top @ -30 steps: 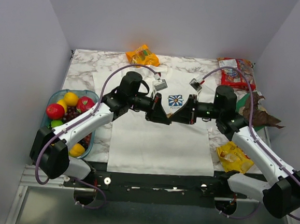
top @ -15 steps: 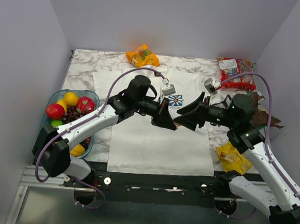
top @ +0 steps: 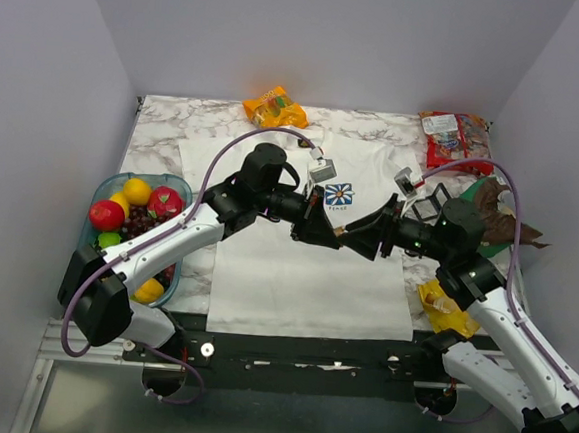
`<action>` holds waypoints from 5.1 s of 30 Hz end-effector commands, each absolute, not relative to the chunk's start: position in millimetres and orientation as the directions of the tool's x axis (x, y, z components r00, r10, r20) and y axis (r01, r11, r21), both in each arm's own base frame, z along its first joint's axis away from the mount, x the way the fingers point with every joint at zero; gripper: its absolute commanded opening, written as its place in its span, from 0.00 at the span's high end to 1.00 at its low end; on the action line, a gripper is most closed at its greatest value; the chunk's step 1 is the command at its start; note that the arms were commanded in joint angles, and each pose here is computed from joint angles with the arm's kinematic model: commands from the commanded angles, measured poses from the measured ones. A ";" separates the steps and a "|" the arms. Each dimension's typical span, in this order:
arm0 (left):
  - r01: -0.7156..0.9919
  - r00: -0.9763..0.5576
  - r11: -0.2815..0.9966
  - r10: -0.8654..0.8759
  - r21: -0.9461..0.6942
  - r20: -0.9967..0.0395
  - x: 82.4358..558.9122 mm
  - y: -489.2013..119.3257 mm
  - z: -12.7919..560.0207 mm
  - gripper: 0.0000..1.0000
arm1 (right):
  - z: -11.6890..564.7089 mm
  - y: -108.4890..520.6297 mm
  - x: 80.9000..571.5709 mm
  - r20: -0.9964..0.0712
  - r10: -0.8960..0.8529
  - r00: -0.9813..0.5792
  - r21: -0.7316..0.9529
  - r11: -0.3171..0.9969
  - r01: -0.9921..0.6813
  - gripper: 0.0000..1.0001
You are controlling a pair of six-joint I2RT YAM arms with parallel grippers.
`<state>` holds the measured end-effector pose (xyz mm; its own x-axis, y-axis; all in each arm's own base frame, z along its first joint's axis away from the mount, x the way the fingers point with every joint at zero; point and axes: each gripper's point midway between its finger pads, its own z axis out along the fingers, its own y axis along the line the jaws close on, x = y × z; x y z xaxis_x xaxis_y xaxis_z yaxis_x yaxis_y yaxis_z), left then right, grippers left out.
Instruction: Pin the brooch onto the clothing
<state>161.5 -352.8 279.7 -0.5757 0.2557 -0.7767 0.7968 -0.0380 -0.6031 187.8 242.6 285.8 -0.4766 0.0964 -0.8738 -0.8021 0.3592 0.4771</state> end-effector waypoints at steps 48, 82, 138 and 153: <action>0.781 -0.608 0.016 0.244 -0.624 -0.755 172.1 -355.8 276.7 1.00 | 273.5 244.1 198.0 -0.872 0.119 -0.474 0.481 0.384 -0.788 0.52; 0.546 -0.390 0.835 0.323 0.066 -0.862 319.3 -221.9 246.9 1.00 | 219.3 205.1 240.9 -0.709 0.198 -0.676 0.428 0.884 -0.190 0.24; 0.492 -0.542 0.871 0.321 0.017 -0.777 349.6 -196.2 197.0 1.00 | 29.1 66.0 443.3 -0.385 0.214 -0.898 -0.044 0.967 0.250 0.39; 0.487 -0.533 0.873 0.318 0.023 -0.784 348.6 -194.0 201.6 1.00 | 29.4 65.3 443.4 -0.375 0.224 -0.900 -0.041 0.965 0.258 0.92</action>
